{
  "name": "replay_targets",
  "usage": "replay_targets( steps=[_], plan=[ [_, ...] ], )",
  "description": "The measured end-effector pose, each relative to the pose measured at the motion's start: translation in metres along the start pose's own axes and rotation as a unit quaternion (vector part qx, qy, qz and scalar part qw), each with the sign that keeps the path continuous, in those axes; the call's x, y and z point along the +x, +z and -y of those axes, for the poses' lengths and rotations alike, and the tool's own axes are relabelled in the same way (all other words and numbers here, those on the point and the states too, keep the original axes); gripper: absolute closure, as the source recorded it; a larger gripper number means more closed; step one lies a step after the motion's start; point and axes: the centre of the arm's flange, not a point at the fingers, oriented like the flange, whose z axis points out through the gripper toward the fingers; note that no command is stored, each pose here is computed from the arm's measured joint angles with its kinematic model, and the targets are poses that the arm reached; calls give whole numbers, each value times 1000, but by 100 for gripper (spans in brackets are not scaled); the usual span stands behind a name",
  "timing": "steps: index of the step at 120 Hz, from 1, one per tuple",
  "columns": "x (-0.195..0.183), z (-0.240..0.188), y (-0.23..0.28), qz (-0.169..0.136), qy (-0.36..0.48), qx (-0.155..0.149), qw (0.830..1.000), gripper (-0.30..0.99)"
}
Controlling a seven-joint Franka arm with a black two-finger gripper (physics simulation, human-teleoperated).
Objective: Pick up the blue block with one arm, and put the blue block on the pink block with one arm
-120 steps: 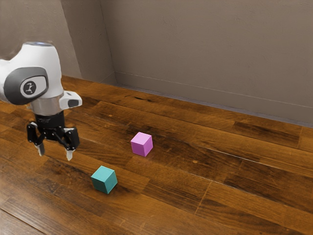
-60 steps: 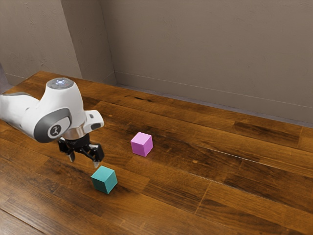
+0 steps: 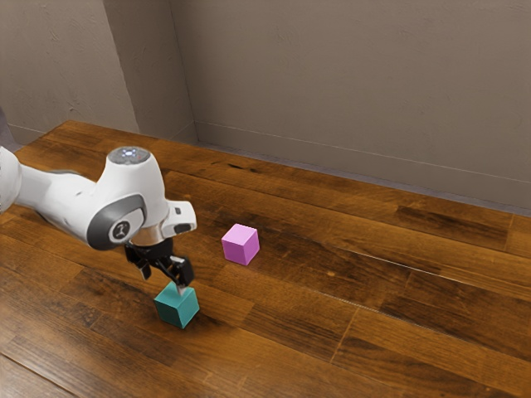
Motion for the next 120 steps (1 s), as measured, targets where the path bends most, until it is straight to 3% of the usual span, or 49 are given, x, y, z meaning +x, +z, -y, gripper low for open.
replay_targets(
  steps=[120],
  plan=[
    [5, 10, -2, -14, 54, -10, 998, 0]
  ],
)
